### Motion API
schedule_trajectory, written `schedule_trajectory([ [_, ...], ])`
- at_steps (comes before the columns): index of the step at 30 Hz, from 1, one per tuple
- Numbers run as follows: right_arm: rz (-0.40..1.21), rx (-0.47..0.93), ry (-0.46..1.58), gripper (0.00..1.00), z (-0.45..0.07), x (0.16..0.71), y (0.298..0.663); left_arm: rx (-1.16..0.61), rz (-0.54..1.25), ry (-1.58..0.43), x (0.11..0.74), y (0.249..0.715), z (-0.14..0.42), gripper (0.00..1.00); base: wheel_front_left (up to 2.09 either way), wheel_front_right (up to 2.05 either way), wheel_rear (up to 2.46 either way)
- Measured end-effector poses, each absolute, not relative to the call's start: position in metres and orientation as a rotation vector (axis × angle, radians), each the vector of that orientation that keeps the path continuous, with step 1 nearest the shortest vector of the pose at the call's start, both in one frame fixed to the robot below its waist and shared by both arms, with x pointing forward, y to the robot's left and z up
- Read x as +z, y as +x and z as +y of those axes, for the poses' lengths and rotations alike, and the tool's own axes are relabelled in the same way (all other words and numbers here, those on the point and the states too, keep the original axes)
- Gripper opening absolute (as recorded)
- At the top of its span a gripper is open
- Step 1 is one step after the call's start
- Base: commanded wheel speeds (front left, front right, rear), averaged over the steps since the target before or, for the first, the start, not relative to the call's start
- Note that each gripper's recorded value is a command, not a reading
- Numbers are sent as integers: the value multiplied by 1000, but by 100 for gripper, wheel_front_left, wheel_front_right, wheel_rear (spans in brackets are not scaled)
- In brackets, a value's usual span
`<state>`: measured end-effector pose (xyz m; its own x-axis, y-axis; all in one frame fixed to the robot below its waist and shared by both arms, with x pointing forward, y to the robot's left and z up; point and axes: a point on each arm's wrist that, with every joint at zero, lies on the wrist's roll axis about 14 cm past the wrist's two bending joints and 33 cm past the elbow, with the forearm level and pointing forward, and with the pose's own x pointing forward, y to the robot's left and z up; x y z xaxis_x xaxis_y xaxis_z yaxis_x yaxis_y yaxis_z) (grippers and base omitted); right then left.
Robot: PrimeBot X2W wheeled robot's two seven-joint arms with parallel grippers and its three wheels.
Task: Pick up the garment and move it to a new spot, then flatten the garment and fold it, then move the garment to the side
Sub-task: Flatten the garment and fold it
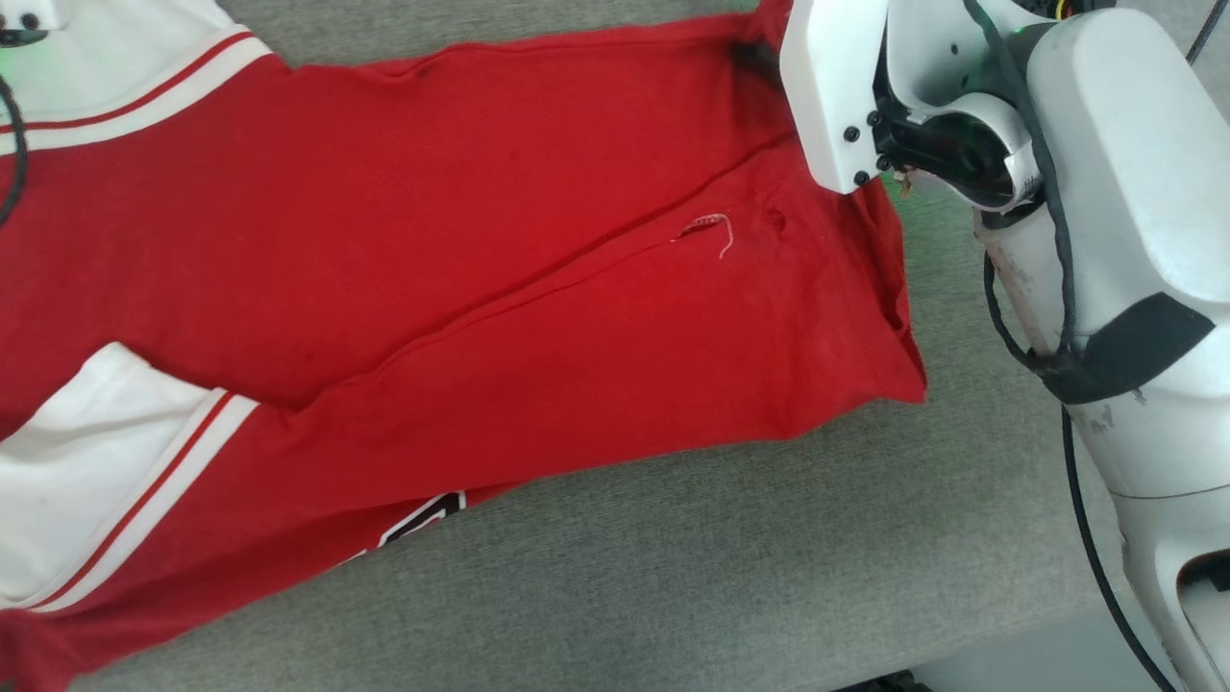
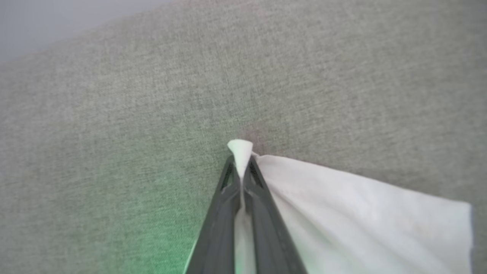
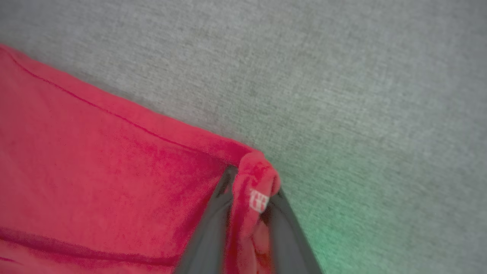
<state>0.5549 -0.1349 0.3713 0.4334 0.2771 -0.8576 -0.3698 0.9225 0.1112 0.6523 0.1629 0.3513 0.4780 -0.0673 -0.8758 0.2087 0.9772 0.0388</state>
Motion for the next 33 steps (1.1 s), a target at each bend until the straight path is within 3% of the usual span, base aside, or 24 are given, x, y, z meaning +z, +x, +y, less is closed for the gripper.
schedule_trajectory([
  [10, 931, 387, -94, 0, -145, 387, 559, -216, 975, 151, 378, 637, 163, 0, 0, 0, 0],
  [18, 802, 382, -102, 0, -152, 420, 554, -222, 852, 142, 436, 622, 181, 0, 0, 0, 0],
  [33, 630, 474, -144, 0, -137, 481, 524, -225, 780, 175, 503, 553, 208, 0, 0, 0, 0],
])
